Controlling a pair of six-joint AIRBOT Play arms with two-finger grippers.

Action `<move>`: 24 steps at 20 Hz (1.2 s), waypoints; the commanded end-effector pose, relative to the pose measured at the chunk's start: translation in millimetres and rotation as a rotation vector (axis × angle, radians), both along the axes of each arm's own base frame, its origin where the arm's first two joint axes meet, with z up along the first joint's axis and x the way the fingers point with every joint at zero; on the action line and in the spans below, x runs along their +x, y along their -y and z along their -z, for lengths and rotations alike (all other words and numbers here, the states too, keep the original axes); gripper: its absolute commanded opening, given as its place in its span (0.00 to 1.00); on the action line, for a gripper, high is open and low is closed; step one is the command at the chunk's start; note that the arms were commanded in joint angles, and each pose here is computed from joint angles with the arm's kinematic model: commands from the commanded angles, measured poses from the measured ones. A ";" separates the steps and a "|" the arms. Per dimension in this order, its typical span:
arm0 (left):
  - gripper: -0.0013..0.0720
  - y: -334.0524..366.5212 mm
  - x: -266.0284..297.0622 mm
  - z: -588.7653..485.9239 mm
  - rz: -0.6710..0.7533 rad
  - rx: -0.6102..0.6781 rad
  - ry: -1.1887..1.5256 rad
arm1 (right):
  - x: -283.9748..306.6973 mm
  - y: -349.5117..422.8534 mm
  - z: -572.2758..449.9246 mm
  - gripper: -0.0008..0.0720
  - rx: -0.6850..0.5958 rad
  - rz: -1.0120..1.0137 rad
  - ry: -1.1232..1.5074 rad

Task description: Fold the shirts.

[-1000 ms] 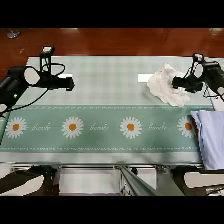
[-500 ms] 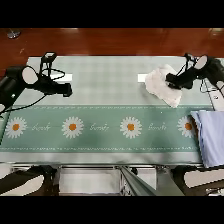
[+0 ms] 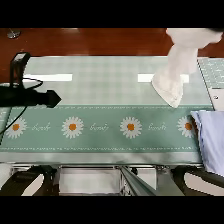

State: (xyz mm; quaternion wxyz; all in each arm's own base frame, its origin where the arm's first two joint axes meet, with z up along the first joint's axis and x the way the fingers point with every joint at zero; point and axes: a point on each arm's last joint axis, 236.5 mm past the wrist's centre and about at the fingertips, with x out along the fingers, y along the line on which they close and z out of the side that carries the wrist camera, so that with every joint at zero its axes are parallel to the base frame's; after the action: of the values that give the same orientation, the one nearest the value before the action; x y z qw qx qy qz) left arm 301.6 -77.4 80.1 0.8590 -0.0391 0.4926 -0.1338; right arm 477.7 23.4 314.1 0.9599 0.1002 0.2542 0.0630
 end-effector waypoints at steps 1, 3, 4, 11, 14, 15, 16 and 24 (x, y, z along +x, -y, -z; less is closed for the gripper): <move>0.98 10.3 -36.2 -8.8 -0.025 -0.091 0.057 | -57.7 -29.5 -117.4 0.03 -0.041 -0.076 0.274; 0.98 9.2 -41.3 -6.2 -0.041 -0.101 0.083 | -83.9 -48.5 -156.1 0.03 -0.067 -0.120 0.375; 0.98 9.7 -38.9 -7.9 -0.046 -0.109 0.104 | -96.2 -61.3 -166.0 0.03 -0.060 -0.153 0.401; 0.97 14.8 -20.2 -12.0 -0.070 -0.153 0.144 | -149.7 -201.2 -79.4 0.03 -0.027 -0.532 0.147; 0.97 14.7 -16.6 -3.7 -0.073 -0.150 0.117 | -148.6 -280.1 44.6 0.03 -0.010 -0.651 -0.117; 0.97 14.6 -15.2 -0.9 -0.075 -0.148 0.110 | -149.2 -307.1 87.6 0.03 0.001 -0.680 -0.197; 0.98 14.6 -13.7 1.2 -0.077 -0.148 0.104 | -149.0 -331.4 127.5 0.03 0.014 -0.702 -0.271; 0.97 19.8 -9.2 13.6 -0.082 -0.171 0.056 | -146.9 -405.1 246.8 0.87 0.276 -0.753 -0.634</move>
State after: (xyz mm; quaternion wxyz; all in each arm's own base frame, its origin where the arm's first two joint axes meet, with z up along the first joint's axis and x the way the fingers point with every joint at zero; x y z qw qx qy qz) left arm 291.4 -93.5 69.9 0.8756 -0.1194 0.4472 -0.1377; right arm 332.8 416.4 85.3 0.7625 0.0906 0.5067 0.3920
